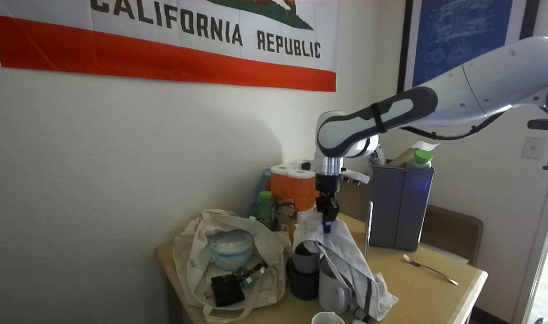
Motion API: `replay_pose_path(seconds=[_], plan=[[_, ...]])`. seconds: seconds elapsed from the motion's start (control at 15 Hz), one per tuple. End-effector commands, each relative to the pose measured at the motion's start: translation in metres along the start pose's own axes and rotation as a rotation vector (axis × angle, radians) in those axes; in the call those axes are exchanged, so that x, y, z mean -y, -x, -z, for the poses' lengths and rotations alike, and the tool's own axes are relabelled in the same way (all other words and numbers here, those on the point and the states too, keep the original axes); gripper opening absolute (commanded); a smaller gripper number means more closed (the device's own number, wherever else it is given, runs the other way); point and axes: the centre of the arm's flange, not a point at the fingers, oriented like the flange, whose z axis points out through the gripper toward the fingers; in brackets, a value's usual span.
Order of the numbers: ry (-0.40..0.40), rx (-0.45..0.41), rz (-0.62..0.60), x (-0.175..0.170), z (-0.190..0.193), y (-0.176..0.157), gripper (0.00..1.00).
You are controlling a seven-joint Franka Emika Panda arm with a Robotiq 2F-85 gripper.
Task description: Use the towel to wipe the inside of the light gray mug
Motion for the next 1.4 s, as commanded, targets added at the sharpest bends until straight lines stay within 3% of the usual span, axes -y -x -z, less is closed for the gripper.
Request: replay_pose_path(seconds=[0.0,0.2,0.8,1.13,1.33], plan=[[0.048,-0.052,-0.046,-0.017,0.039,0.003,0.03],[0.114,-0.085,-0.087,-0.027,0.063,0.010,0.03],[0.553,-0.074,-0.337,-0.053,0.104,0.038,0.03],[0.772,0.042,-0.469,-0.063,0.091,0.053,0.03],[0.840,0.156,-0.573,-0.070,0.068,0.071,0.03]])
